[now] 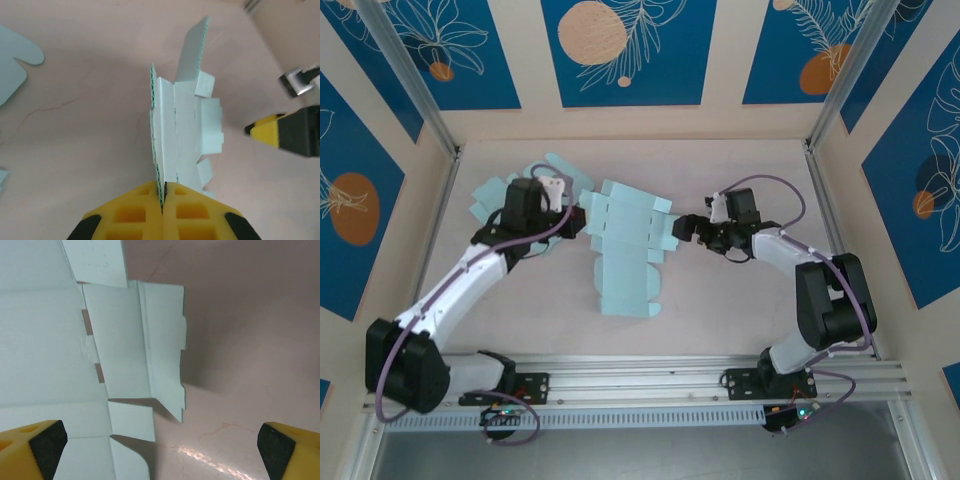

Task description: Fold the paper box

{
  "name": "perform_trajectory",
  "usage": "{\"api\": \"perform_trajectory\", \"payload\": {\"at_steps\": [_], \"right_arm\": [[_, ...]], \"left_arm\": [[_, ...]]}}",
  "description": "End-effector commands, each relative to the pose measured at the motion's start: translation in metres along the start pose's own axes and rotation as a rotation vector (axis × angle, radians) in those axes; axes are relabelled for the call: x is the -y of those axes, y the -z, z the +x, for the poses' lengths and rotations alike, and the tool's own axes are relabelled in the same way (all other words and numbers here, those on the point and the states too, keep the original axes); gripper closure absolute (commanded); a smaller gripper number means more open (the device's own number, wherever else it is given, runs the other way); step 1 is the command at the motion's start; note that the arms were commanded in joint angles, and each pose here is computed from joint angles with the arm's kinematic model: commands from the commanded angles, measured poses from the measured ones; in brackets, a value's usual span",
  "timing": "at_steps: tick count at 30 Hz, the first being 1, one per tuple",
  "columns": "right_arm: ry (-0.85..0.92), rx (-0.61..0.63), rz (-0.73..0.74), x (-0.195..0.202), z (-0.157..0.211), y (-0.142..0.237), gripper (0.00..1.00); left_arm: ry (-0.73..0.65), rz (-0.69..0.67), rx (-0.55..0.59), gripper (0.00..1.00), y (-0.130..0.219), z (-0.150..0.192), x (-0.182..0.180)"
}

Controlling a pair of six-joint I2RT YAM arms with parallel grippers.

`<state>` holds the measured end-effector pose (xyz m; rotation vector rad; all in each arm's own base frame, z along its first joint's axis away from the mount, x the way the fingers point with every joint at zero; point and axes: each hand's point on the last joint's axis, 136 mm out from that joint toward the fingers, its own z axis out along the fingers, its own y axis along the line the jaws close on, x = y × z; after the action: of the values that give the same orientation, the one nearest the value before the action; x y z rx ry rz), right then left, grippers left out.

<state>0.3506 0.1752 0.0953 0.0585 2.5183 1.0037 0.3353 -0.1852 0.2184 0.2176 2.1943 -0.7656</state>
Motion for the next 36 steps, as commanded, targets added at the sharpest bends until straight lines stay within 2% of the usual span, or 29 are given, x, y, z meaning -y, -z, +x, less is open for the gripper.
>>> {"api": "perform_trajectory", "payload": {"at_steps": [1,7,15,22,27,32,34,36], "right_arm": [[0.022,-0.021,-0.127,-0.018,0.005,-0.008,0.0],[0.106,-0.024,-0.178,-0.029,0.005,-0.014,0.0],[0.178,0.008,-0.205,-0.035,-0.009,-0.021,0.0],[0.195,0.007,-0.243,-0.038,-0.022,-0.035,0.01],[0.216,-0.007,-0.366,-0.056,-0.024,-0.038,0.13],[0.245,-0.001,-0.398,-0.066,-0.021,-0.036,0.3],[0.25,0.007,-0.389,-0.066,-0.021,-0.035,0.42],[0.26,0.023,-0.365,-0.065,-0.023,-0.032,0.59]], "left_arm": [[0.008,0.12,0.234,1.0,0.019,-0.028,0.014],[-0.002,0.139,0.284,1.0,0.03,-0.017,0.003],[-0.086,0.221,0.224,1.0,0.038,0.0,0.016],[-0.087,0.246,0.222,1.0,0.042,0.006,0.019],[-0.078,0.243,0.224,1.0,0.039,0.007,0.015],[-0.066,0.232,0.234,1.0,0.034,0.005,0.01],[-0.061,0.233,0.236,1.0,0.032,0.003,0.009],[-0.057,0.233,0.238,1.0,0.031,0.002,0.008]]}}
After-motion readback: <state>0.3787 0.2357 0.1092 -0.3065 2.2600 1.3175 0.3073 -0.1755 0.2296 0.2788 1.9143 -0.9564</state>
